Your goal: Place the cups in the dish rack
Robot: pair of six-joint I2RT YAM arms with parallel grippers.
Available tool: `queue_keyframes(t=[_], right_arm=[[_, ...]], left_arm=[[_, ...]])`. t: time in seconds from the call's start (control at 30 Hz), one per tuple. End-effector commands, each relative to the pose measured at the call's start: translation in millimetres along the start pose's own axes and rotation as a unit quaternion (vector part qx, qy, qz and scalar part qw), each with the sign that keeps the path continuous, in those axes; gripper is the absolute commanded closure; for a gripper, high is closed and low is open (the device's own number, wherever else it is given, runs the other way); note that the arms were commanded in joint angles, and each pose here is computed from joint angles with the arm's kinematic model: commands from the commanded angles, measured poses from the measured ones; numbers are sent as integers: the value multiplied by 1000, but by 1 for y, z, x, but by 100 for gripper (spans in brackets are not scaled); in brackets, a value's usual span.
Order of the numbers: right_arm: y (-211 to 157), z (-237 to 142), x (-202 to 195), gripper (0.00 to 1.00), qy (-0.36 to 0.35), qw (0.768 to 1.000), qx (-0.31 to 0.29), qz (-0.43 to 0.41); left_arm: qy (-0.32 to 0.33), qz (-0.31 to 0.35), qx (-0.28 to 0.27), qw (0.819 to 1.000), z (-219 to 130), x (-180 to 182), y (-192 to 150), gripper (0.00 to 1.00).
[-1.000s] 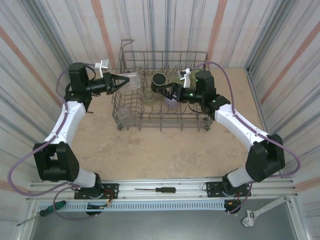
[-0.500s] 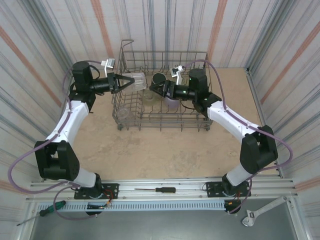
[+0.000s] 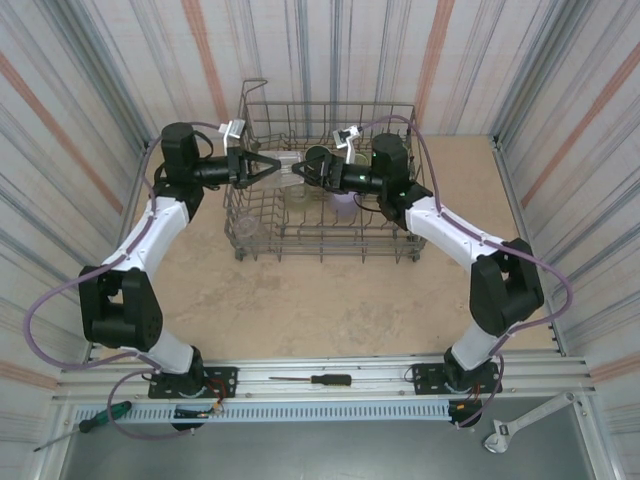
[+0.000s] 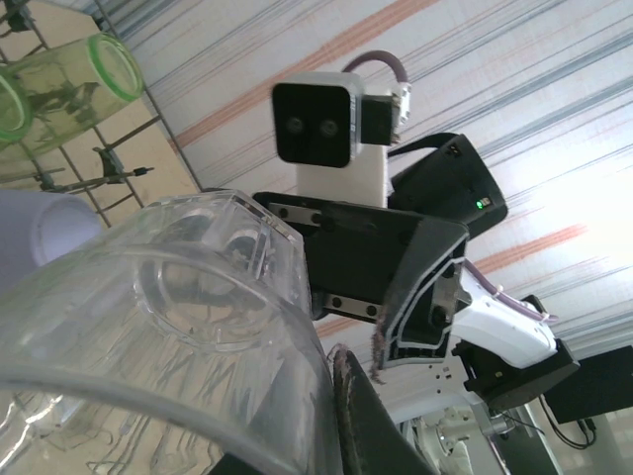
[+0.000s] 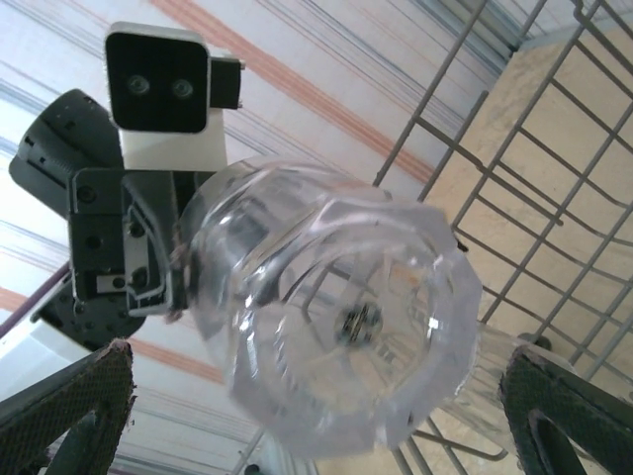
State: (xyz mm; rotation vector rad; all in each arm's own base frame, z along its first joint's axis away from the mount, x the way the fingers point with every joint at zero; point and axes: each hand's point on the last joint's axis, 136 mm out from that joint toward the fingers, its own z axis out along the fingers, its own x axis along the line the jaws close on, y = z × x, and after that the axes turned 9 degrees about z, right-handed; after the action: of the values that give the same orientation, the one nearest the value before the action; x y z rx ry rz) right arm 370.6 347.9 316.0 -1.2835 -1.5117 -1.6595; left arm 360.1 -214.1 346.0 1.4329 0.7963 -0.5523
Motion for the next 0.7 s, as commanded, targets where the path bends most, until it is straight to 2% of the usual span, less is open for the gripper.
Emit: queue_keyframes(t=[0.0, 0.37, 0.5, 0.67], right_arm=[[4, 6, 14, 1, 29, 1000, 6, -5], [8, 13, 22, 2, 66, 998, 8, 1], [9, 15, 27, 13, 81, 997, 11, 1], [8, 16, 32, 35, 96, 995, 15, 1]], left_arm=[[-20, 21, 5, 1000, 4, -13, 1, 100], [-30, 21, 5, 999, 7, -25, 3, 100], [-31, 18, 5, 999, 8, -26, 2, 100], [-29, 13, 7, 999, 8, -23, 1, 100]])
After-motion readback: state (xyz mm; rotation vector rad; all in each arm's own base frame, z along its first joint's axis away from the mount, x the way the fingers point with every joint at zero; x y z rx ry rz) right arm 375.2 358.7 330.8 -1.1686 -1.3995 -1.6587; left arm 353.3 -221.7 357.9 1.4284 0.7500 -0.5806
